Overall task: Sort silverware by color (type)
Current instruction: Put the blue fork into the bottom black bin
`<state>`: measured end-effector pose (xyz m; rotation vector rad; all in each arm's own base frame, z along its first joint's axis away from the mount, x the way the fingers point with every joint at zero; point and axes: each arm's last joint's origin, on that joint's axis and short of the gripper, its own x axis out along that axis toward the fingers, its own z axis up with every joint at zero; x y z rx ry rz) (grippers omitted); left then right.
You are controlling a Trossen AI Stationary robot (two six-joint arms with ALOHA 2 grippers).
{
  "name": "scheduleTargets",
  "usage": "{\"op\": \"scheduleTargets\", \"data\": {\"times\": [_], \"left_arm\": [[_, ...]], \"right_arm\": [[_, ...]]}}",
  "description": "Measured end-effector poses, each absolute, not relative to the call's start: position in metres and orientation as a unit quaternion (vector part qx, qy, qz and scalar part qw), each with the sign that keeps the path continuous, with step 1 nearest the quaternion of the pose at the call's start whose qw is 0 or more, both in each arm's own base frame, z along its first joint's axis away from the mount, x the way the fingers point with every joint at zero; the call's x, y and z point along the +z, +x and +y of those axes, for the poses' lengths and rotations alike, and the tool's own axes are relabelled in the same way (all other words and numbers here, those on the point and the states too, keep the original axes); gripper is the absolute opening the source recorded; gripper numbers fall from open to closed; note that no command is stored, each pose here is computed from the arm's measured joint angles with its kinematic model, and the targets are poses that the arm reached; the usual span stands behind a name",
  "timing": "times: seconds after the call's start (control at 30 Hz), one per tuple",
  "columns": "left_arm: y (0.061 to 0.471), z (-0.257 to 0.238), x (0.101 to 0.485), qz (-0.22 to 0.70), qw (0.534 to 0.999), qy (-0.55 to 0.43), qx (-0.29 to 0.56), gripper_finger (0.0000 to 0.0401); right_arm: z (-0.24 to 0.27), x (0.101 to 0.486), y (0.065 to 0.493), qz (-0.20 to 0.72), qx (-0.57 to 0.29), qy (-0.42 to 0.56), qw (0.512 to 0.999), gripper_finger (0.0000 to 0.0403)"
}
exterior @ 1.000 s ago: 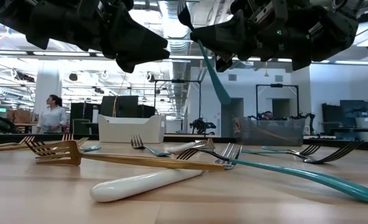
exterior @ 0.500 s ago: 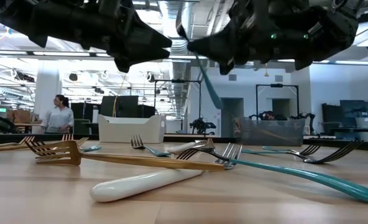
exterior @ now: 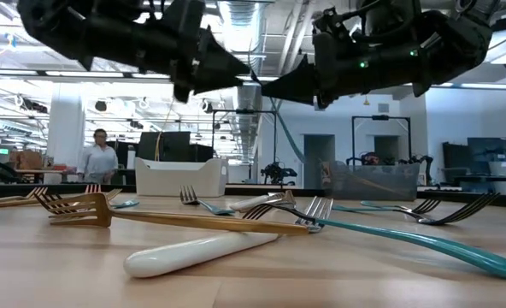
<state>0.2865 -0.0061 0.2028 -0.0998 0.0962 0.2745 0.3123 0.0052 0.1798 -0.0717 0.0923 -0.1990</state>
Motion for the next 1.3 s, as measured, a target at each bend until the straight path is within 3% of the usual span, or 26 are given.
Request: {"op": "scheduleTargets", "data": {"times": [0.13,0.53,0.83,0.93,1.3], "left_arm": [[0.292,-0.002,0.211,0.04,0.994,-0.032,0.102,0.0171],[0.295,0.016,0.214,0.051,0.99,-0.075,0.111,0.0168],[0.296,0.017,0.214,0.056,0.992,-0.07,0.085,0.0095],[0.296,0.017,0.214,0.056,0.993,-0.068,0.084,0.0092],[0.283,0.017,0.219,0.102,0.988,-0.075,0.094,0.0092]], "right_arm": [[0.006,0.179,0.312,0.052,-0.097,-0.037,0.993,0.0018],[0.007,0.18,0.312,0.044,-0.097,-0.045,0.993,0.0019],[0.008,0.181,0.312,0.042,-0.095,-0.047,0.994,0.002],[0.009,0.181,0.312,0.041,-0.093,-0.043,0.994,0.0021],[0.009,0.181,0.312,0.036,-0.091,-0.018,0.995,0.0084]]}}
